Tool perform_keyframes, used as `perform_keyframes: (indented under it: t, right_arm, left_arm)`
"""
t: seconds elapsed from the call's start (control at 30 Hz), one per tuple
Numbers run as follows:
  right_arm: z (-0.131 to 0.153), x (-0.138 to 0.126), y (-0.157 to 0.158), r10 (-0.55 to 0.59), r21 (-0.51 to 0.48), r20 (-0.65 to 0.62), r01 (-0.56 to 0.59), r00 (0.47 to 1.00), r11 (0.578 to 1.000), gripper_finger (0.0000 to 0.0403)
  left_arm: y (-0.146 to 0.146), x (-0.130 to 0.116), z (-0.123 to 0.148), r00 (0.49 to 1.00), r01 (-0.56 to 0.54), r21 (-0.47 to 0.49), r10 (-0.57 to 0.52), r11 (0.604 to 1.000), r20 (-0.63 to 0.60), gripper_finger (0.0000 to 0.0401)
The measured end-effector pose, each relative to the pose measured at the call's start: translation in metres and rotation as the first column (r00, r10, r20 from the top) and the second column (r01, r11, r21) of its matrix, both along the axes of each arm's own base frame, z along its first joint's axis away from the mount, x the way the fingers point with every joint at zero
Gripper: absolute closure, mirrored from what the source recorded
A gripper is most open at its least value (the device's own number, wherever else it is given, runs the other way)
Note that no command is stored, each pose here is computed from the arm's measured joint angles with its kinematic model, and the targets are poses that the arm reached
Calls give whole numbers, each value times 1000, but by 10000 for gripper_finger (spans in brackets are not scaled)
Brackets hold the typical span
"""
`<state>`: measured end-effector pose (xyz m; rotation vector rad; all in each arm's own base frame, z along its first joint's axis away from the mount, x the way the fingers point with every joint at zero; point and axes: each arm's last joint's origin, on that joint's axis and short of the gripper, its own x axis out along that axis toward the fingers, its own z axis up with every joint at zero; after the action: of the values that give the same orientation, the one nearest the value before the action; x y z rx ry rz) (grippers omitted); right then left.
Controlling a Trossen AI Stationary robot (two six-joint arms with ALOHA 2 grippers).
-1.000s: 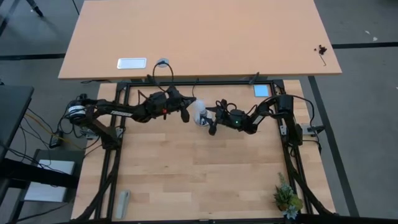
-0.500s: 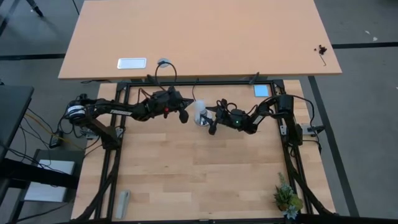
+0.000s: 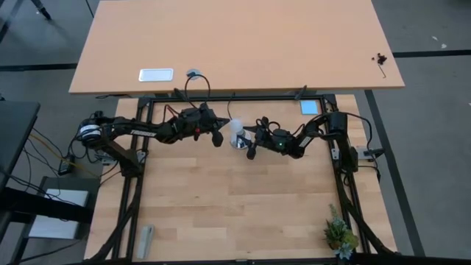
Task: Screw lightbulb
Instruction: Insert the lightbulb into the lamp
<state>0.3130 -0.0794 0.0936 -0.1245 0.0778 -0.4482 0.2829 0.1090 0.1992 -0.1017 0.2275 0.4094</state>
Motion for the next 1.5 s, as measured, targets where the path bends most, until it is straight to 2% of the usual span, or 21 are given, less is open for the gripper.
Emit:
perform_keyframes:
  t: [0.53,0.73,1.13,1.37,1.5]
  right_arm:
    - [-1,1,7,11,2,-11,-11,1000,1000,123]
    - [-3,2,12,18,5,-32,-18,999,1000,108]
    - [-1,1,14,17,7,-70,-17,997,1000,119]
    - [16,-12,19,-10,17,-178,14,984,1000,133]
    - [27,-18,21,-8,19,-192,12,981,1000,152]
  left_arm:
    - [-3,1,0,1000,7,-15,-7,1000,5,401]
    - [-3,1,0,1000,7,-15,-7,1000,5,401]
    - [-3,1,0,1000,12,6,-12,1000,-5,401]
    - [-3,1,3,1000,12,14,-12,1000,13,401]
    - [-3,1,4,1000,12,17,-12,1000,21,401]
